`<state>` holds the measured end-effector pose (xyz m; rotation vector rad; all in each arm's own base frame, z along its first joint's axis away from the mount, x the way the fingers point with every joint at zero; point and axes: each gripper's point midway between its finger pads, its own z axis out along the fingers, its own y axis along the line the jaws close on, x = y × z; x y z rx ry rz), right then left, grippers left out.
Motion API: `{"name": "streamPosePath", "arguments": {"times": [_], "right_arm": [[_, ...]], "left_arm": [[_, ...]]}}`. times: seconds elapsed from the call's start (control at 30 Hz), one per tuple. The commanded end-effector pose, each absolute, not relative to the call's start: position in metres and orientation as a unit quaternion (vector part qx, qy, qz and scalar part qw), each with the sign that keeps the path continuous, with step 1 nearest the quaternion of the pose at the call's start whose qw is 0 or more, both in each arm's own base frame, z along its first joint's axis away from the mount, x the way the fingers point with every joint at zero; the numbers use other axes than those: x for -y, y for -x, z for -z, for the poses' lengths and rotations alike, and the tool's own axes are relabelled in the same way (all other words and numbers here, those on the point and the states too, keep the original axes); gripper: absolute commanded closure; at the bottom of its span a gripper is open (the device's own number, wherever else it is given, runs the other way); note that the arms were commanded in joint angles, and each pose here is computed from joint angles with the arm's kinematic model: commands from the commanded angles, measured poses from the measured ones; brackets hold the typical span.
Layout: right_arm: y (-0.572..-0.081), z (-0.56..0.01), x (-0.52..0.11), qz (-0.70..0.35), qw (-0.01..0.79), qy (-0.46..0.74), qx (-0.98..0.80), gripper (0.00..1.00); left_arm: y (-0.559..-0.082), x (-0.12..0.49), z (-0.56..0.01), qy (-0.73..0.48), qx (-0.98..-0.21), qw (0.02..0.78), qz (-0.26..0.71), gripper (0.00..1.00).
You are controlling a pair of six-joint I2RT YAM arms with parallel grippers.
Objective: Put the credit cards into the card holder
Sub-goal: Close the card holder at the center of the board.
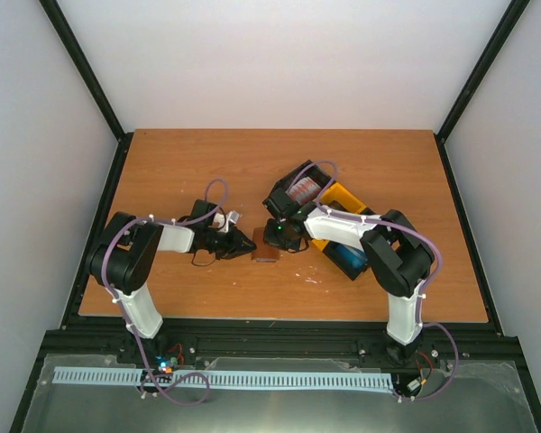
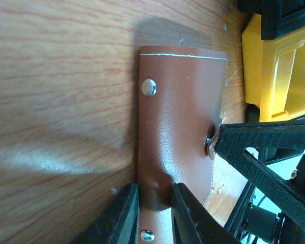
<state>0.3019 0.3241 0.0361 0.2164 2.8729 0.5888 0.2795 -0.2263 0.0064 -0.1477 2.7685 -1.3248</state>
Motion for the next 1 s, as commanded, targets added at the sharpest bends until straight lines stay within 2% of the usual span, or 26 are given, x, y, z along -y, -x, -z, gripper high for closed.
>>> {"name": "streamPosePath", "arguments": {"times": [0.0, 0.13, 0.7, 0.97], "right_arm": [[-0.296, -0.015, -0.323, -0.180, 0.079, -0.061, -0.979, 0.94], [-0.295, -0.013, -0.322, -0.176, 0.077, -0.055, -0.980, 0.97], [-0.291, -0.003, -0.332, -0.141, 0.068, -0.022, -0.987, 0.97], [-0.287, -0.003, -0.339, -0.166, 0.058, -0.015, -0.984, 0.97]], "left_arm": [[-0.188, 0.169, 0.080, 0.133, -0.952, -0.121, 0.246, 0.78], [-0.189, 0.169, 0.081, 0.133, -0.952, -0.121, 0.246, 0.78], [-0.190, 0.168, 0.084, 0.132, -0.954, -0.124, 0.241, 0.78], [-0.192, 0.168, 0.084, 0.132, -0.954, -0.122, 0.239, 0.78]]}}
